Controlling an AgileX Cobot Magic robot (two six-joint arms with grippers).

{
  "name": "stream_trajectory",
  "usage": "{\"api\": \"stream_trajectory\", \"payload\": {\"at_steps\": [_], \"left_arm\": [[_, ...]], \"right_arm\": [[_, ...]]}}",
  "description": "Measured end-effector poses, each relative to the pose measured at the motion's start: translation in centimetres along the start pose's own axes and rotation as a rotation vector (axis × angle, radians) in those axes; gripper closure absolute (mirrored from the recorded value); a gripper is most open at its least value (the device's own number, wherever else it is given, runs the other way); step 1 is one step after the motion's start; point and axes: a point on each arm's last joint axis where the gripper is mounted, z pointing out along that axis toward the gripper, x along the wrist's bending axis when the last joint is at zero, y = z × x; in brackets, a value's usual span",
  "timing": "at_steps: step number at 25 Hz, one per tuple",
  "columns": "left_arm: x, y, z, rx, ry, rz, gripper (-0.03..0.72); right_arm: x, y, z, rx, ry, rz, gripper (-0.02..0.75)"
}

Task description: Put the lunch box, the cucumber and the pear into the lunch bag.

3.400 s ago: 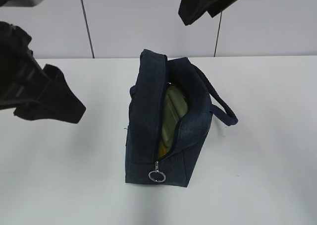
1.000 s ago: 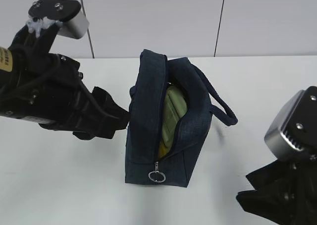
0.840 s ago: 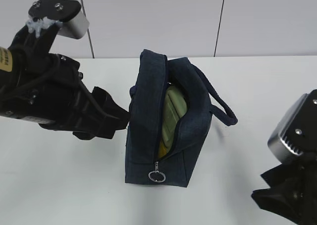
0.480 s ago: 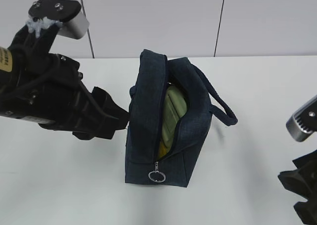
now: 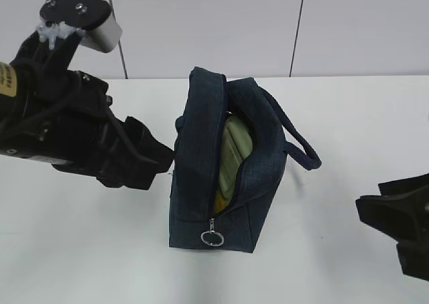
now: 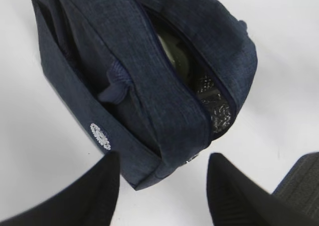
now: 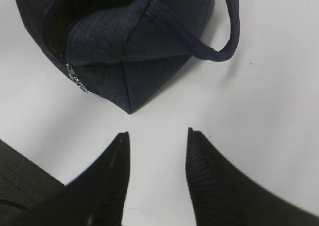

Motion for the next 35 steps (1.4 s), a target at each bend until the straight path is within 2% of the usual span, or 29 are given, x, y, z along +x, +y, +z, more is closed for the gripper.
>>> {"api": "stream_trajectory", "payload": {"at_steps": [7, 16, 26, 29, 33, 35], "left_arm": [[0.4, 0.2, 0.0, -0.014, 0.041, 0.091, 0.346], [0.3, 0.8, 0.1, -0.088, 0.039, 0.099, 0.346], [0.6, -0.2, 3.9, 0.031, 0.048, 0.182, 0.346], [0.7, -0.5, 4.9, 0.054, 0.048, 0.207, 0.346], [0.7, -0.5, 6.0, 0.044, 0.047, 0.212, 0.346], [0.7, -0.3, 6.1, 0.022, 0.047, 0.215, 0.346]], "right_arm": [[0.2, -2.0, 1.3, -0.057, 0.038, 0.044, 0.433], [0.0, -2.8, 2.1, -0.247, 0.043, 0.055, 0.435], [0.1, -3.4, 4.8, -0.169, 0.045, 0.058, 0.435], [0.6, -3.9, 5.7, -0.207, 0.098, 0.029, 0.435], [1.9, -4.6, 6.6, -0.258, 0.245, -0.067, 0.435], [2.2, -5.0, 7.2, -0.230, 0.273, -0.085, 0.435]]}}
